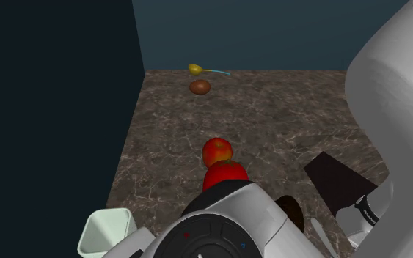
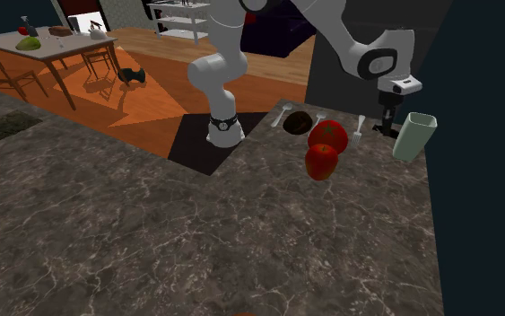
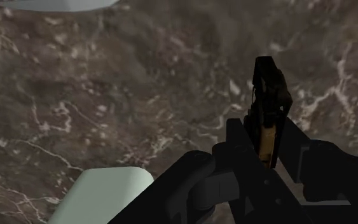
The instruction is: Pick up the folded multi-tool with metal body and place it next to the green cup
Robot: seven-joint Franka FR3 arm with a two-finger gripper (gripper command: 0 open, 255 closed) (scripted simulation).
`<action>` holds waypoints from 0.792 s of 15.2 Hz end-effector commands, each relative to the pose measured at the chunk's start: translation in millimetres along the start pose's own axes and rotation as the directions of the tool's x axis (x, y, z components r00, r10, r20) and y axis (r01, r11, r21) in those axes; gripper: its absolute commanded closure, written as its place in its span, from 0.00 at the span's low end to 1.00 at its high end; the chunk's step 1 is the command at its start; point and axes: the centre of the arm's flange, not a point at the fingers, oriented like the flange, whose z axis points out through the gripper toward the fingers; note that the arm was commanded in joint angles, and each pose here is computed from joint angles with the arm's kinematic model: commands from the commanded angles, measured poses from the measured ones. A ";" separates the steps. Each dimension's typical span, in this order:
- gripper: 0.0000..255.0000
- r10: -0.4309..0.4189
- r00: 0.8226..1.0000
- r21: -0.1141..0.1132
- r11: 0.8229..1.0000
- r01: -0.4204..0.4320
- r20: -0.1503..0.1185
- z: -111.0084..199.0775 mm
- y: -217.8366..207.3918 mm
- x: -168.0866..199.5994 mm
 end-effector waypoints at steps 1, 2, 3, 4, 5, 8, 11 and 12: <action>1.00 0.000 1.000 0.000 1.000 0.000 0.000 1.7 -0.2 -0.2; 1.00 0.000 1.000 0.000 1.000 0.000 0.000 1.7 -0.2 -0.2; 1.00 0.000 1.000 0.000 1.000 0.000 0.000 1.7 -0.2 -0.2; 1.00 0.000 1.000 0.000 1.000 0.000 0.000 1.7 -0.2 -0.2; 1.00 0.000 1.000 0.000 1.000 0.000 0.000 1.7 -0.2 -0.2; 0.00 0.000 1.000 0.000 1.000 0.000 0.000 1.7 -0.2 -0.2; 0.00 0.000 1.000 0.000 1.000 0.000 0.000 1.7 -0.2 -0.2; 0.00 0.000 1.000 0.000 1.000 0.000 0.000 1.7 -0.2 -0.2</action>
